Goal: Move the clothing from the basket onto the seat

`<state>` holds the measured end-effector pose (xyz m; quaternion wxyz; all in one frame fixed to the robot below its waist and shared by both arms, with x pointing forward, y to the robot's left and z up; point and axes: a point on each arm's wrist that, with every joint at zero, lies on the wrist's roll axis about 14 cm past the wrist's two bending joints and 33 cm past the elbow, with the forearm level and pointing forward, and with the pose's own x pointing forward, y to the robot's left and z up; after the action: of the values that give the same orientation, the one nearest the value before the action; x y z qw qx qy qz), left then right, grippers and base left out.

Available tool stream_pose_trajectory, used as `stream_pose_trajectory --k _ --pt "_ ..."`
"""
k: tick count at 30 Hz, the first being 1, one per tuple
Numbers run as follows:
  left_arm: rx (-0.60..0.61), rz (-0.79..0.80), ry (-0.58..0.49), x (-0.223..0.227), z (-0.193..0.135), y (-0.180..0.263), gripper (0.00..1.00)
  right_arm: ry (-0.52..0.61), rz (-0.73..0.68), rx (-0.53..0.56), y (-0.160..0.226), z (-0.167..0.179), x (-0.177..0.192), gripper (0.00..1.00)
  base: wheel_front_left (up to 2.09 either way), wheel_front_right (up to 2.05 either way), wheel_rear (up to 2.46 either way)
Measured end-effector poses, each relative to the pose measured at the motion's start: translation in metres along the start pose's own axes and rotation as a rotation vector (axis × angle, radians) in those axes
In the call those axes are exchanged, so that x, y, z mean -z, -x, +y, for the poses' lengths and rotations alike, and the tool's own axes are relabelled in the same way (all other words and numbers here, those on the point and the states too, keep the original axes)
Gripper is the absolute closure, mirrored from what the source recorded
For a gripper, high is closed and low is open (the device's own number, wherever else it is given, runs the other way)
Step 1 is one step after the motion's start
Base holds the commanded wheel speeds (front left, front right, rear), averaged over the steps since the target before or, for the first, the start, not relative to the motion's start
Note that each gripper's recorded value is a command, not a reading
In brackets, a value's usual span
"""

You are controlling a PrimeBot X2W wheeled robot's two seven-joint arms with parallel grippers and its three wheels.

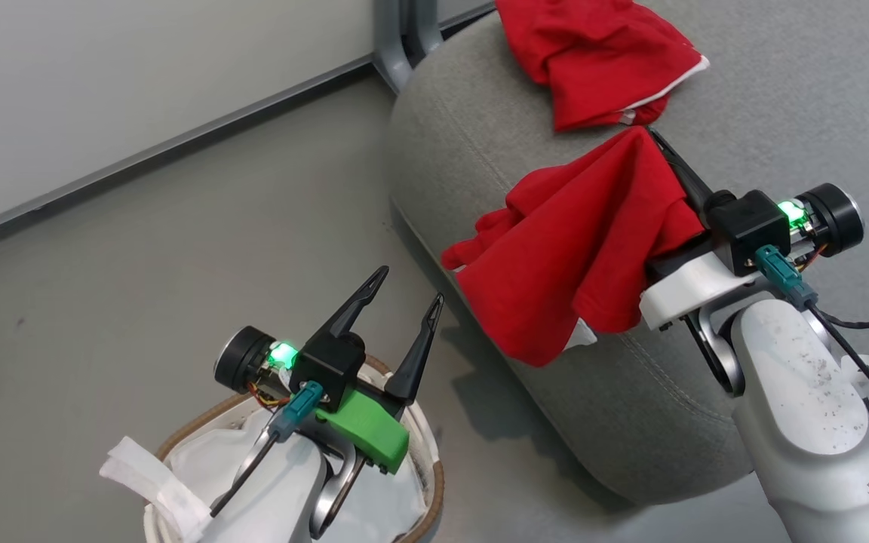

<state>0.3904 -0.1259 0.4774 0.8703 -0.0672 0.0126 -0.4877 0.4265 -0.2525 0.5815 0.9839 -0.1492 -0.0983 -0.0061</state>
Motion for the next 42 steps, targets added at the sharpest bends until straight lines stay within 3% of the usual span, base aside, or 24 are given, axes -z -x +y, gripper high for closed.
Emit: stream_pose_trajectory --k 8,14,19,27,33,38,42 --pt "0.113 0.042 0.047 0.028 -0.023 -0.021 0.00 0.006 0.101 0.101 0.023 -0.027 0.030 1.00 0.00 0.00 0.00" --pt "0.138 0.058 0.073 0.042 -0.023 -0.027 0.00 0.023 0.139 0.099 0.016 -0.028 0.046 1.00 0.00 0.00 0.00" --pt "0.111 0.065 0.074 0.047 -0.010 -0.024 0.00 0.068 0.055 0.098 -0.022 -0.037 0.024 1.00 0.00 0.00 0.00" --pt "0.049 0.062 0.076 0.049 0.012 -0.015 0.00 0.222 -0.171 0.111 -0.096 -0.072 -0.051 1.00 0.00 0.00 0.00" --pt "-0.011 0.068 0.087 0.055 0.032 -0.006 0.00 0.339 -0.253 0.122 -0.144 -0.099 -0.097 1.00 0.00 0.00 0.00" --pt "-0.054 0.081 0.096 0.064 0.049 0.001 0.00 0.449 -0.167 0.160 -0.172 -0.130 -0.093 1.00 0.00 0.00 0.00" --pt "-0.078 0.088 0.102 0.072 0.060 0.004 0.00 0.454 -0.099 0.205 -0.187 -0.150 -0.072 1.00 0.00 0.00 0.00"
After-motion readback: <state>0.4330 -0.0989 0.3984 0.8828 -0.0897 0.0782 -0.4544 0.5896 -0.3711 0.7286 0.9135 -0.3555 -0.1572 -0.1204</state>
